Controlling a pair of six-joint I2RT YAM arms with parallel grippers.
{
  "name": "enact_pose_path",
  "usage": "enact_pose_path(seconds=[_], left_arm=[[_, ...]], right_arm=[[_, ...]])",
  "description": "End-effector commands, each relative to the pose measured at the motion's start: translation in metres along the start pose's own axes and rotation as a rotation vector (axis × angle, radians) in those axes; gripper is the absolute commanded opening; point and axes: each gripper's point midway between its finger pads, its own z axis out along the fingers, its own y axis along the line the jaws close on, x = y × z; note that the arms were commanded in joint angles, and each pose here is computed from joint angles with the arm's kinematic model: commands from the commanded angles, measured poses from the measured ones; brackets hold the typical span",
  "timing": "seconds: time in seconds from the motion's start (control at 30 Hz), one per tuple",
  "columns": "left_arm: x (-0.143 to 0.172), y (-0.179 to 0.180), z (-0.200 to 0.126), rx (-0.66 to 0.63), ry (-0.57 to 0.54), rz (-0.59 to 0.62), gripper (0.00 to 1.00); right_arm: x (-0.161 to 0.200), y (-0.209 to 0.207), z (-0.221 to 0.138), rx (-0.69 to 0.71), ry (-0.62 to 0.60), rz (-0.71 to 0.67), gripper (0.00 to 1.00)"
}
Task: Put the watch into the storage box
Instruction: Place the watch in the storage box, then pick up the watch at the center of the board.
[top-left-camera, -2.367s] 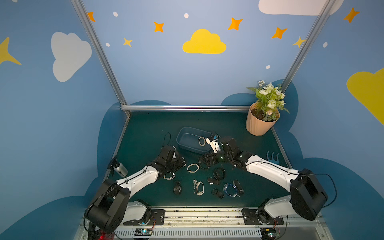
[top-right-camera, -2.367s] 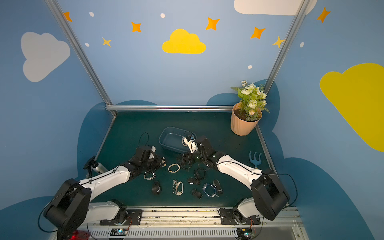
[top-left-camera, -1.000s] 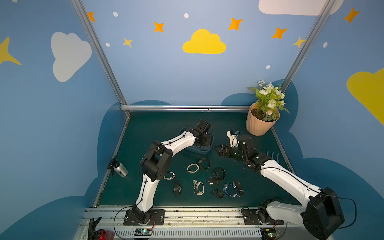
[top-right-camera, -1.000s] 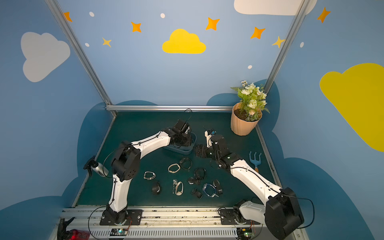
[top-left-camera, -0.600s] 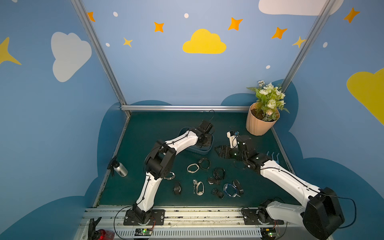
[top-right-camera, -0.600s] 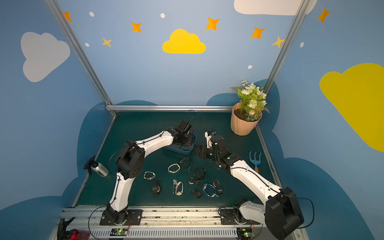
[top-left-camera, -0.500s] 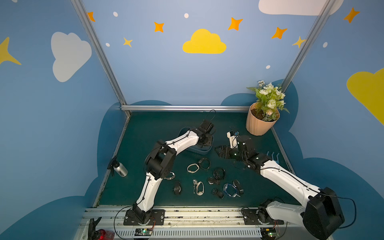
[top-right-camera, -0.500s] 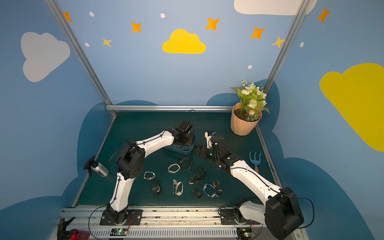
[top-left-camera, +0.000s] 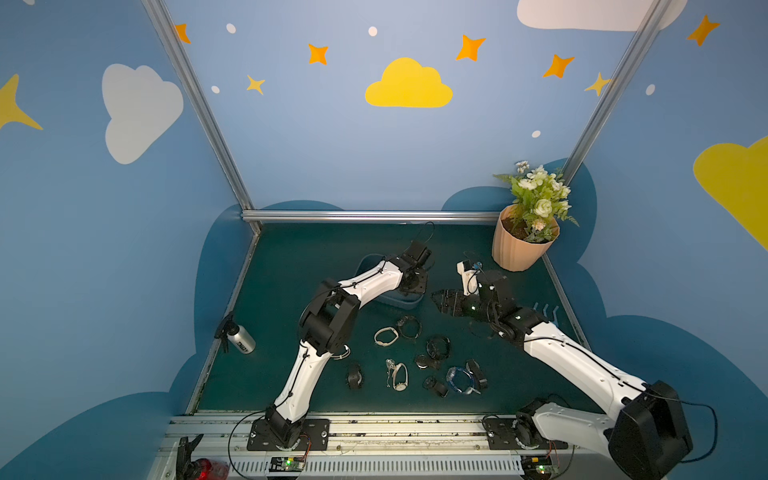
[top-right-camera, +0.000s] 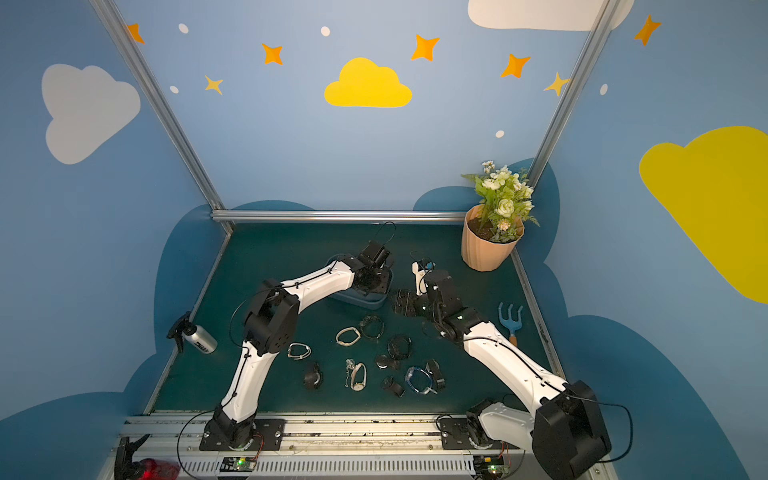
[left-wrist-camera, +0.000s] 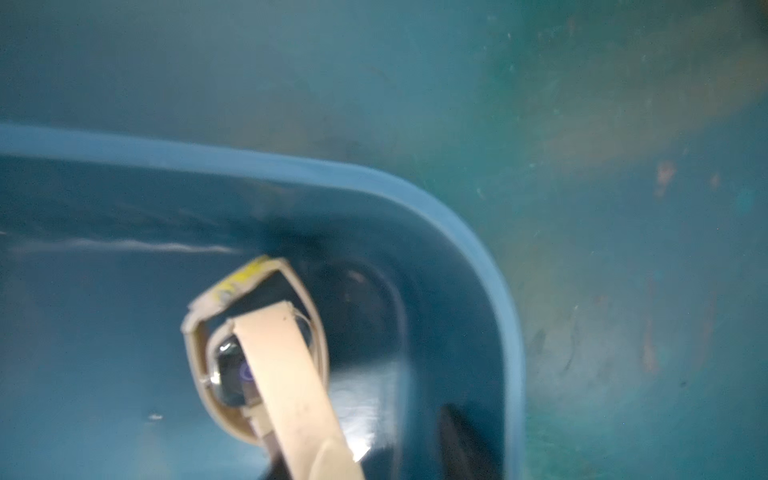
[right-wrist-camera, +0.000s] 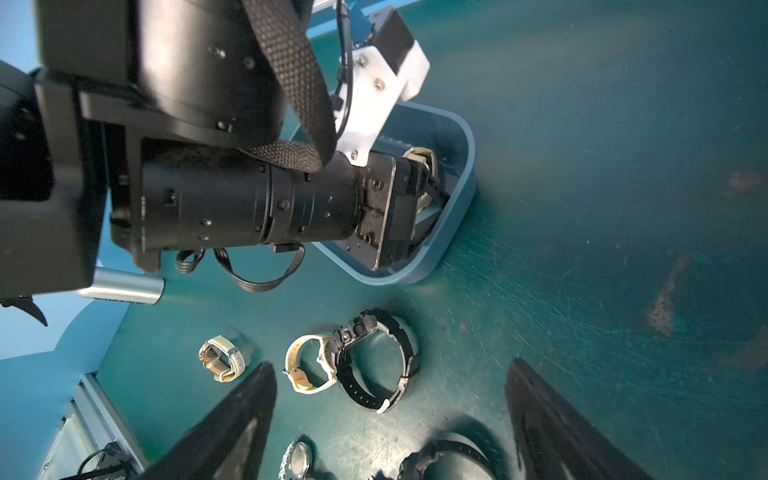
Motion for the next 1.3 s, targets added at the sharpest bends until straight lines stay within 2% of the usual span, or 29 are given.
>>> enact_pose_path(seconds=[0.0,0.17,0.23,0.47,0.63,0.8,0.97,1.1,1.27], left_arm=[[-0.016,-0.010,-0.028,0.046,-0.048,-0.004,0.69],[-0.028,-0.021,-0.072,0.118,-0.127,-0.001,0.95],[-0.032,-0.022,-0.089,0.142,-0.162,-0.004,1.00],[-0.038,-0.015,-0.147,0.242,-0.285,-0.059,1.00],[-0.029,0.015,-0.179,0.257,-0.380,-0.138,1.00],[0.007,0.055,-0.201,0.240,-0.423,-0.210,1.00],[0.063,0.083,-0.207,0.201,-0.360,-0.288,1.00],[0.093,0.093,-0.209,0.210,-0.344,-0.340,1.00],[0.104,0.098,-0.213,0.223,-0.373,-0.353,1.00]], right_arm=[[-0.008,-0.001,-0.007,0.013,-0.027,-0.002,0.87],[-0.017,-0.003,-0.015,0.038,-0.054,-0.010,0.87],[-0.022,-0.003,-0.019,0.042,-0.069,-0.012,0.87],[-0.032,-0.005,-0.024,0.063,-0.089,-0.024,0.87],[-0.026,-0.016,-0.017,0.120,-0.035,-0.011,0.87],[-0.010,-0.019,-0.002,0.119,0.053,-0.013,0.87],[0.008,-0.012,0.015,0.110,0.166,-0.047,0.85],[0.020,-0.004,0.021,0.109,0.230,-0.065,0.84],[0.038,0.007,0.027,0.099,0.328,-0.027,0.72]])
